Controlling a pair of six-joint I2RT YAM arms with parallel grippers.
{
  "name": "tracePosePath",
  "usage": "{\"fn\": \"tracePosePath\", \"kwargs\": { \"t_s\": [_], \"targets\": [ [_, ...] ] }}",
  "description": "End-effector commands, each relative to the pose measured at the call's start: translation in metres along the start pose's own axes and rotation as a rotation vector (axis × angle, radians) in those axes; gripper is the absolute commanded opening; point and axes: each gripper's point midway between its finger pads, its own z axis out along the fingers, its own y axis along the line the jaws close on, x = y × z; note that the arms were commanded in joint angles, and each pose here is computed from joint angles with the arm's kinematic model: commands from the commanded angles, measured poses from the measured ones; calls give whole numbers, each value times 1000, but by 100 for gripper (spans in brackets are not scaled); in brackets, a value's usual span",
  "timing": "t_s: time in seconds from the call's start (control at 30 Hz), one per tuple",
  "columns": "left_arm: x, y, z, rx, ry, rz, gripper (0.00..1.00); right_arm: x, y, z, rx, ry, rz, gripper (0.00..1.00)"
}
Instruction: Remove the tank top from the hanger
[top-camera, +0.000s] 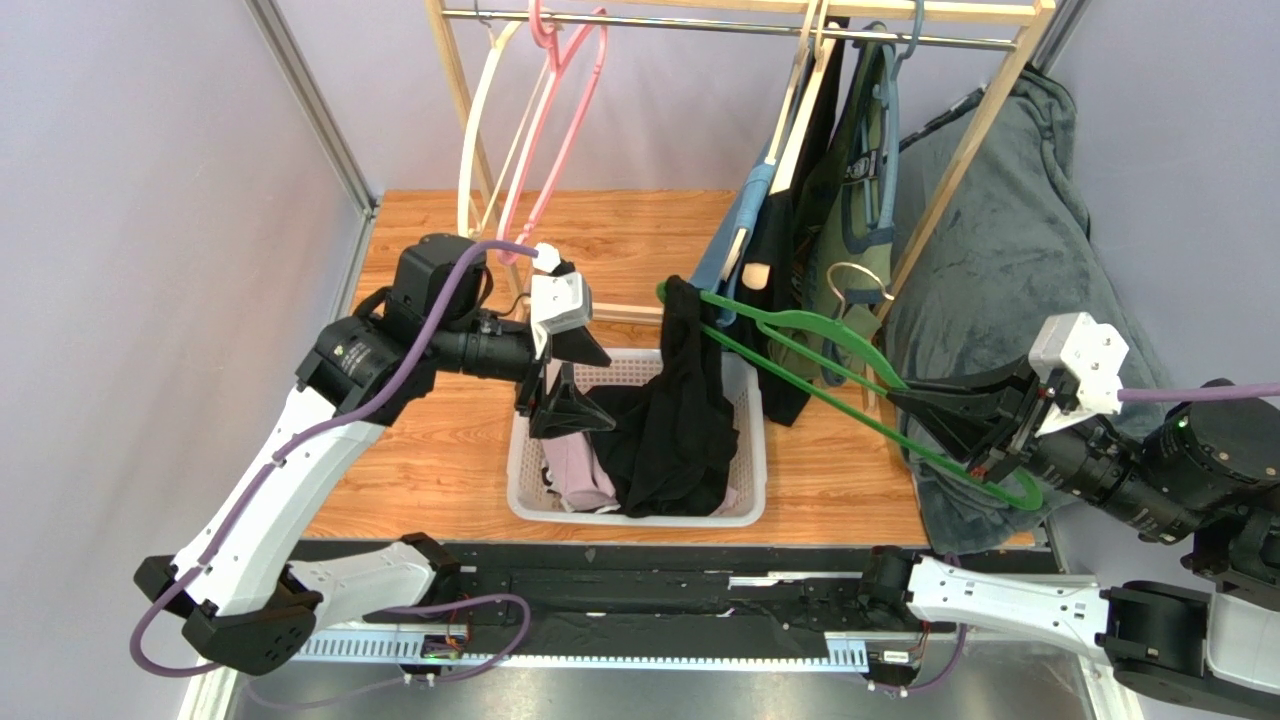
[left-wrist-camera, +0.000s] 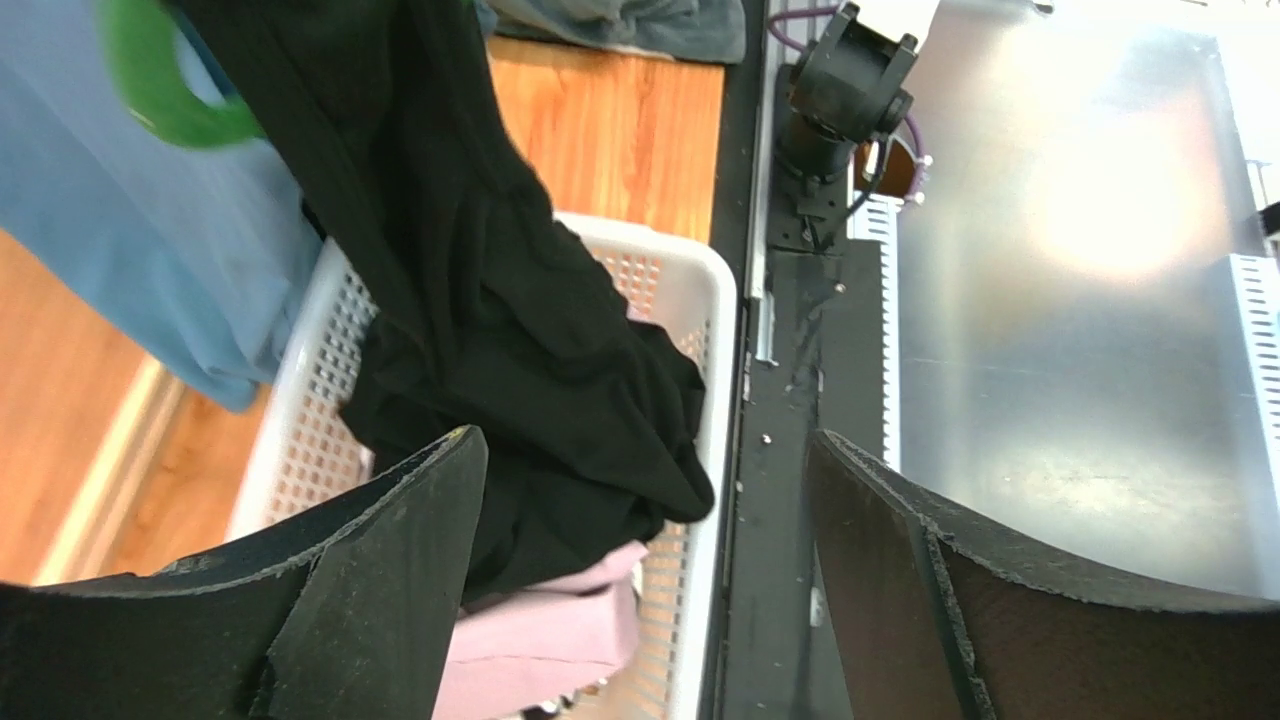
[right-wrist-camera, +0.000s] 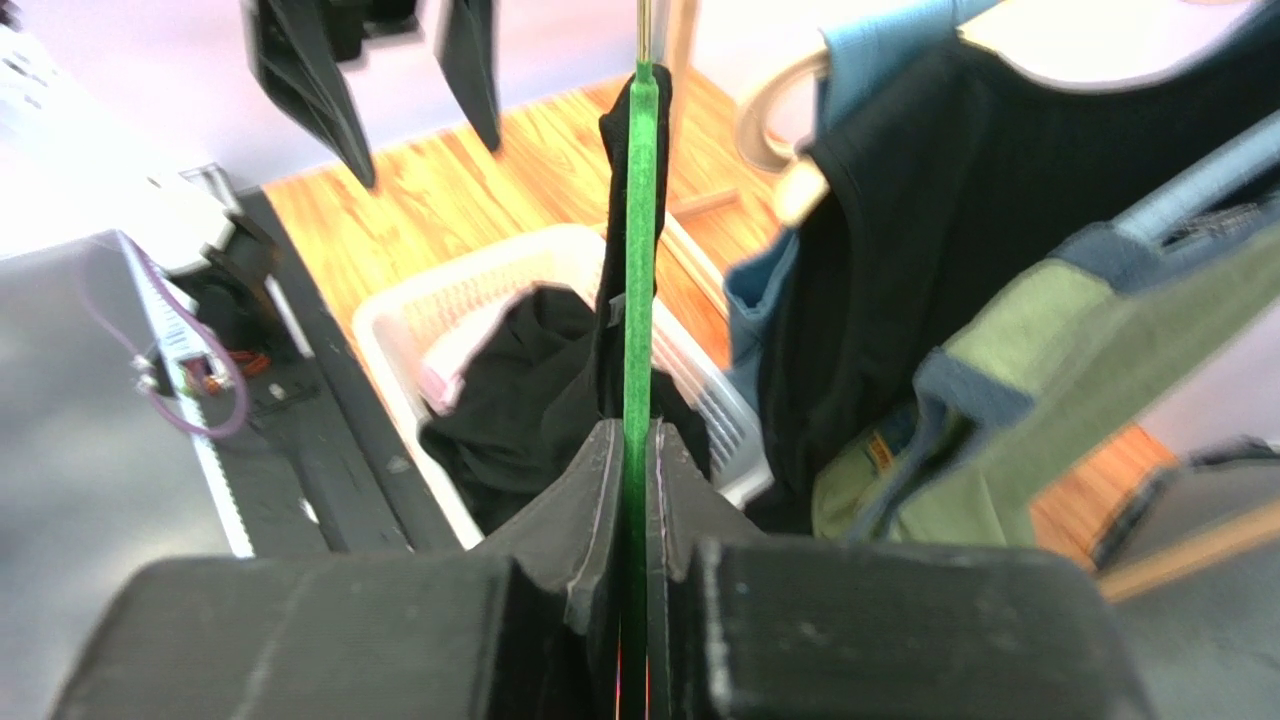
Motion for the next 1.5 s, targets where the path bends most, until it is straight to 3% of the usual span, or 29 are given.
{"fn": "tracePosePath", "kwargs": {
  "t_s": [0.0,0.37,0.57,0.67,0.8,0.83,1.17,1.23,1.27,1.3,1.37,1.47],
  "targets": [
    [-24,-7,-7,-8,-96,42,89,-52,16,13,-80,-192,63,0],
    [-44,36,-6,-188,-121,84,94,-66,36,18,-177,-269,141,0],
    [-51,41,-6,-209,-147,55,95,-71,43,15,-223,-295,143,0],
    [-52,40,-5,-194,-149,56,75,-71,43,15,-219,-293,145,0],
    [-59,32,-7,-167,-165,56,7,-67,39,12,-201,-276,145,0],
    [-61,30,-9,-164,-165,58,4,-68,37,10,-193,-277,148,0],
    [-62,17,-22,-162,-168,70,5,-52,7,-2,-41,-203,105,0],
    [-63,15,-26,-173,-173,73,8,-42,3,-4,-18,-168,96,0],
    [-62,15,-27,-174,-173,72,13,-39,2,-7,-15,-165,98,0],
    [-60,16,-26,-180,-169,60,36,-37,2,-8,-13,-162,99,0],
    [-57,16,-26,-181,-165,49,58,-36,0,-11,-7,-167,105,0],
    [-53,21,-24,-188,-157,37,61,-37,0,-15,-8,-176,108,0]
  ]
}}
